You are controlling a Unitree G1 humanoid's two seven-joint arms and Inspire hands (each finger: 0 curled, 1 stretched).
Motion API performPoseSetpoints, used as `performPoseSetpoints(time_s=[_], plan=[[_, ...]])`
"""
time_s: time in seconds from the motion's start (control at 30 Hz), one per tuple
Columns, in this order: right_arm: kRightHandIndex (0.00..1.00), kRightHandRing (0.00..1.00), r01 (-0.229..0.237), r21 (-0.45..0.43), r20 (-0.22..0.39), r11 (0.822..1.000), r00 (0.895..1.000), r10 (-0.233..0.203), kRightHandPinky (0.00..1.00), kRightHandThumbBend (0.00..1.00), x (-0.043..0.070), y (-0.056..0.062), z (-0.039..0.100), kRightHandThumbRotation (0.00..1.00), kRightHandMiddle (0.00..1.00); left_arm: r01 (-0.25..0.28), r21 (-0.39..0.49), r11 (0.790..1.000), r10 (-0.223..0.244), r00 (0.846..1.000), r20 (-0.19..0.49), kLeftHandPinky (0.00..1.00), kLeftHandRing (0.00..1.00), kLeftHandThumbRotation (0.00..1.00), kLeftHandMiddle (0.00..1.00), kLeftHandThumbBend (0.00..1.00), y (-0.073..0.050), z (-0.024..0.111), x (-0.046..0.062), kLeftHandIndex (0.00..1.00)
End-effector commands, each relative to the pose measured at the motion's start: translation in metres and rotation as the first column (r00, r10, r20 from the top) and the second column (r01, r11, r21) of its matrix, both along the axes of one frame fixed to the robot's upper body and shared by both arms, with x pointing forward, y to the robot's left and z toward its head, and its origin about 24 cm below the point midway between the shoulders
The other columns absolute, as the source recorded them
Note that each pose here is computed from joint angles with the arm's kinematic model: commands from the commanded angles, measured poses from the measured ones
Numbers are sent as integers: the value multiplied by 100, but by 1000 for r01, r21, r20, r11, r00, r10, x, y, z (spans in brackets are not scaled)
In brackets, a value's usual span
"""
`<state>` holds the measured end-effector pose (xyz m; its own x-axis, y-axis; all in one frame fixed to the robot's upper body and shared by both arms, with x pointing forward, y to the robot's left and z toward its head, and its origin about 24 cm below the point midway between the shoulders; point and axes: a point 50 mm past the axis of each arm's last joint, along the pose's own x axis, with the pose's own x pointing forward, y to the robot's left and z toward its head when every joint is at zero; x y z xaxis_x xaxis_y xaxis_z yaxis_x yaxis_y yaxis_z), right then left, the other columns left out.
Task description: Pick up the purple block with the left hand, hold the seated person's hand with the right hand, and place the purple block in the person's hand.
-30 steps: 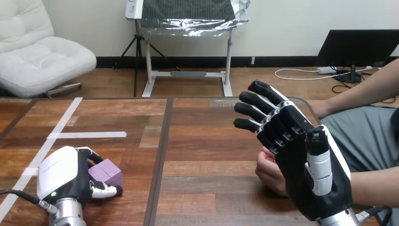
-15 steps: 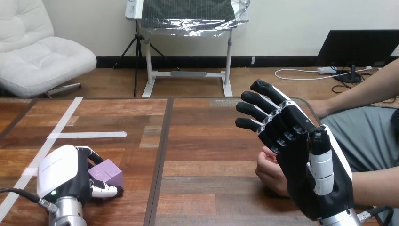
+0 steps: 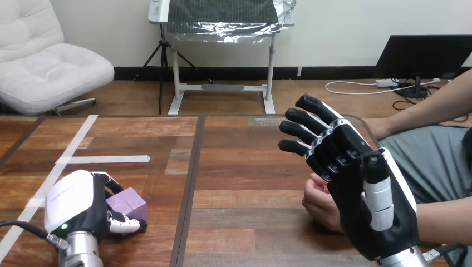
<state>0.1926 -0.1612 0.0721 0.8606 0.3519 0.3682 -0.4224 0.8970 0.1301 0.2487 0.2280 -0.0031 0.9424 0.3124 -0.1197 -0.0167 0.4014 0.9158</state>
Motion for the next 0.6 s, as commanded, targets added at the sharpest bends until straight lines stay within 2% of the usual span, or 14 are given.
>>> performPoseSetpoints(time_s=[0.0, 0.33, 0.57], plan=[[87, 84, 22, -25, 92, 999, 996, -19, 79, 87, 10, 0, 13, 83, 85, 48, 21, 999, -50, 991, 127, 29, 31, 0, 38, 77, -7, 32, 14, 47], [87, 84, 77, -126, 130, 989, 990, -61, 78, 90, 15, -3, 12, 84, 85, 68, -32, 997, -61, 977, 202, 30, 31, 0, 38, 75, -17, 58, 11, 46], [86, 83, 130, -219, 150, 967, 984, -99, 78, 93, 20, -8, 13, 86, 84, 93, -77, 993, -71, 966, 250, 16, 21, 0, 30, 75, -23, 76, 8, 45]])
